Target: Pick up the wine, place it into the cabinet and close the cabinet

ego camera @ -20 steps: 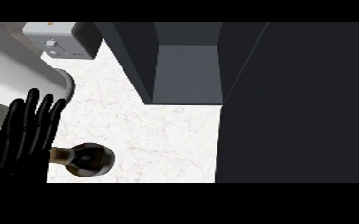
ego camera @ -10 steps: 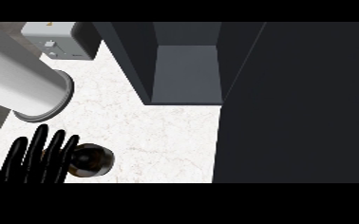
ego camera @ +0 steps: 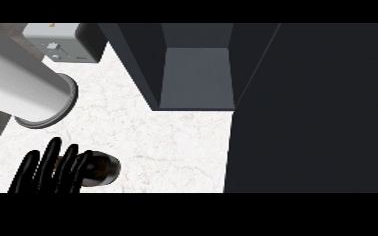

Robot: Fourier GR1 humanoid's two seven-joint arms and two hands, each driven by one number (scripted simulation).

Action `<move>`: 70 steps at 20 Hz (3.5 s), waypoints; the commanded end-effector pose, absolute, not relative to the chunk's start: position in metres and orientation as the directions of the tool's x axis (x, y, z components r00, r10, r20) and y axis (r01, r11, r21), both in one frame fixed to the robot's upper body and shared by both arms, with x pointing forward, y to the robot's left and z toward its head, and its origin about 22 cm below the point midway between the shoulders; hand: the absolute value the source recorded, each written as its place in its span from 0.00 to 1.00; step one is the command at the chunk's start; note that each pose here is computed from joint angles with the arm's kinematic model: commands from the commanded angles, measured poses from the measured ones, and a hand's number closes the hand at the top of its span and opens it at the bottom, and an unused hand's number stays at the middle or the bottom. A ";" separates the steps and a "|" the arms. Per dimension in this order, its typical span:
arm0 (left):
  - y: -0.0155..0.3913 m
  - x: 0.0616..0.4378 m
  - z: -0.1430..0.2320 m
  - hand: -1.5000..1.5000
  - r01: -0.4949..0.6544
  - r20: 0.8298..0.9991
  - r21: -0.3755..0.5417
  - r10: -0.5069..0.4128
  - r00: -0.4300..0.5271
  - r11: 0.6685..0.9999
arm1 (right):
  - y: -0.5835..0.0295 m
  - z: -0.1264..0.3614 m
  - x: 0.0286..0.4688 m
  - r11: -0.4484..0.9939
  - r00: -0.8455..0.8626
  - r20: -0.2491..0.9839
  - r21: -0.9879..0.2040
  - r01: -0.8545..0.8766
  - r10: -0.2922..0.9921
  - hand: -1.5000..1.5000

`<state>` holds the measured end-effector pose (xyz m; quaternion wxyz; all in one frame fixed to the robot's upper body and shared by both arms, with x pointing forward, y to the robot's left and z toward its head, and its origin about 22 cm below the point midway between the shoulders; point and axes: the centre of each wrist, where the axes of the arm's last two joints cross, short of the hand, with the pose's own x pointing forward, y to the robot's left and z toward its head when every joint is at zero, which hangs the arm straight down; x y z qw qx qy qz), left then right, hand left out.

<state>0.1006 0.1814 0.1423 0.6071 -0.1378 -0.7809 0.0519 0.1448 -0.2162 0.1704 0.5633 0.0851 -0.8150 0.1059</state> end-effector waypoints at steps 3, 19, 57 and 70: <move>0.187 0.082 0.173 0.00 0.122 0.897 -0.300 0.324 -0.301 0.946 | -0.212 0.184 0.134 0.967 -0.360 0.932 -0.056 -0.250 -0.040 0.00; 0.223 0.081 0.182 0.00 -0.003 0.924 -0.237 0.225 -0.309 0.971 | -0.212 0.208 0.121 0.969 -0.379 0.925 -0.084 -0.234 -0.011 0.00; 0.331 0.138 0.026 0.00 -0.157 0.968 -0.231 0.210 -0.138 0.960 | -0.218 0.220 0.140 0.967 -0.388 0.921 -0.090 -0.236 -0.009 0.00; 0.336 0.132 -0.011 0.00 -0.140 0.967 -0.249 0.239 -0.088 0.958 | -0.217 0.222 0.112 0.968 -0.367 0.930 -0.081 -0.239 -0.013 0.00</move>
